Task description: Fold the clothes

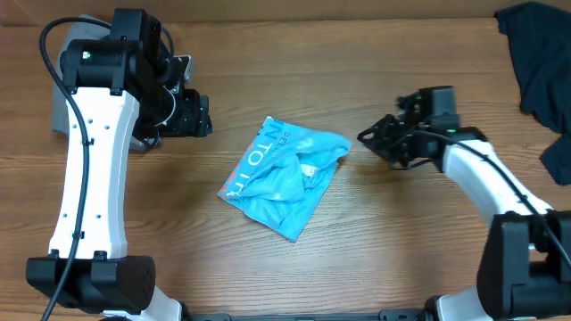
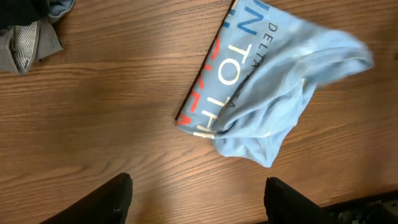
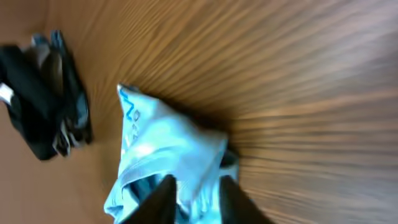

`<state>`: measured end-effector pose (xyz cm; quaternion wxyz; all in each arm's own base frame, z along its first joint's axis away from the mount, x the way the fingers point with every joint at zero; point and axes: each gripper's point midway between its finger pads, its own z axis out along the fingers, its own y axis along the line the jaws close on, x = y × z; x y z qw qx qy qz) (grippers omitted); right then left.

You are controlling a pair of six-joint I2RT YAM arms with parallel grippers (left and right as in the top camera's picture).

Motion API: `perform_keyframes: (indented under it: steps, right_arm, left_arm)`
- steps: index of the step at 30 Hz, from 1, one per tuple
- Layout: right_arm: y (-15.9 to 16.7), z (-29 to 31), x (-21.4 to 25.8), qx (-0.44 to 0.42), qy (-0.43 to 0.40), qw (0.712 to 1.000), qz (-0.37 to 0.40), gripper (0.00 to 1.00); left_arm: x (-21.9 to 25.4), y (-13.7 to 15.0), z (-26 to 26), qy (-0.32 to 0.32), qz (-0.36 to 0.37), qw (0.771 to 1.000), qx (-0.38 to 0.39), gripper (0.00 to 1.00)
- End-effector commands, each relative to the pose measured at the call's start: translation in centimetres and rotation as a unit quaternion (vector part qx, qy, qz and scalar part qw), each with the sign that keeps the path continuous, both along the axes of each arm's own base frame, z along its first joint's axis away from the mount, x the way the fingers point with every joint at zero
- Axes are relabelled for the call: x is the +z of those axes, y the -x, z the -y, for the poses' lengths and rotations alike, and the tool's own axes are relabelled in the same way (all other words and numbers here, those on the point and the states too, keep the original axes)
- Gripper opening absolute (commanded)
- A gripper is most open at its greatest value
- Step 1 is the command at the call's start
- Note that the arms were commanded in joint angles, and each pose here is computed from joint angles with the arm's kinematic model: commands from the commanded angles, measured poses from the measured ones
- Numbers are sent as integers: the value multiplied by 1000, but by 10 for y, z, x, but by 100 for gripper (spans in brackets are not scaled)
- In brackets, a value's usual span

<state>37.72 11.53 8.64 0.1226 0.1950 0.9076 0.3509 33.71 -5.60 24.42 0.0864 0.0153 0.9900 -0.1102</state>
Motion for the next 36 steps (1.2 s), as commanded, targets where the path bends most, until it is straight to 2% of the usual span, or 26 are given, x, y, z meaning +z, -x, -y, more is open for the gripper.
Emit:
perform_keyframes:
  steps: [1, 2, 3, 6, 9, 14, 19, 20, 21, 22, 23, 25, 26, 28, 34, 35, 36]
  right_arm:
    - [5, -8, 21, 47, -42, 998, 28, 45]
    - [7, -10, 21, 50, -46, 997, 22, 56]
    - [11, -14, 21, 58, -49, 997, 20, 60]
    - [26, -41, 27, 126, -72, 989, 34, 58]
    - [38, -69, 24, 171, -55, 983, 42, 57]
    - [40, -95, -3, 194, 75, 976, 70, 62]
    - [45, -126, -28, 227, 128, 961, 90, 62]
    - [47, -130, -31, 232, 129, 960, 89, 60]
    - [48, -133, -32, 236, 128, 959, 90, 44]
    - [48, -133, -32, 237, 129, 959, 89, 38]
    - [50, -134, -31, 239, 123, 959, 90, 25]
    - [58, -140, -21, 254, 92, 959, 85, 5]
    - [63, -141, -17, 261, 77, 959, 79, 4]
    - [77, -138, -6, 268, 58, 960, 59, 4]
    - [136, -106, 17, 272, 79, 958, -34, 4]
    - [146, -100, 17, 272, 88, 957, -52, 11]
    - [154, -93, 16, 271, 98, 955, -69, 27]
  left_arm:
    - [2, -2, -2, -10, 8, 1000, -12, 71]
    - [1, -2, -3, -12, 8, 1000, -11, 72]
    - [1, -2, -4, -15, 8, 1000, -11, 72]
    - [1, -2, -4, -16, 8, 1000, -11, 72]
    - [1, -2, -5, -18, 9, 1000, -11, 73]
    - [1, -2, -5, -19, 9, 1000, -10, 73]
    - [1, -2, -5, -20, 8, 1000, -10, 74]
    - [1, -1, -5, -20, 7, 1000, -10, 74]
    - [1, -1, -5, -20, 6, 1000, -10, 74]
    - [1, 0, -5, -20, 5, 1000, -10, 74]
    - [1, 0, -5, -20, 5, 1000, -10, 74]
    - [1, 0, -5, -20, 5, 1000, -10, 74]
    - [1, 0, -5, -20, 5, 1000, -10, 74]
    - [1, -1, -5, -20, 5, 1000, -10, 74]
    - [1, -4, -6, -21, 13, 1000, -9, 77]
    - [1, -6, -6, -21, 16, 1000, -9, 78]
    - [2, -7, -6, -21, 19, 1000, -9, 78]
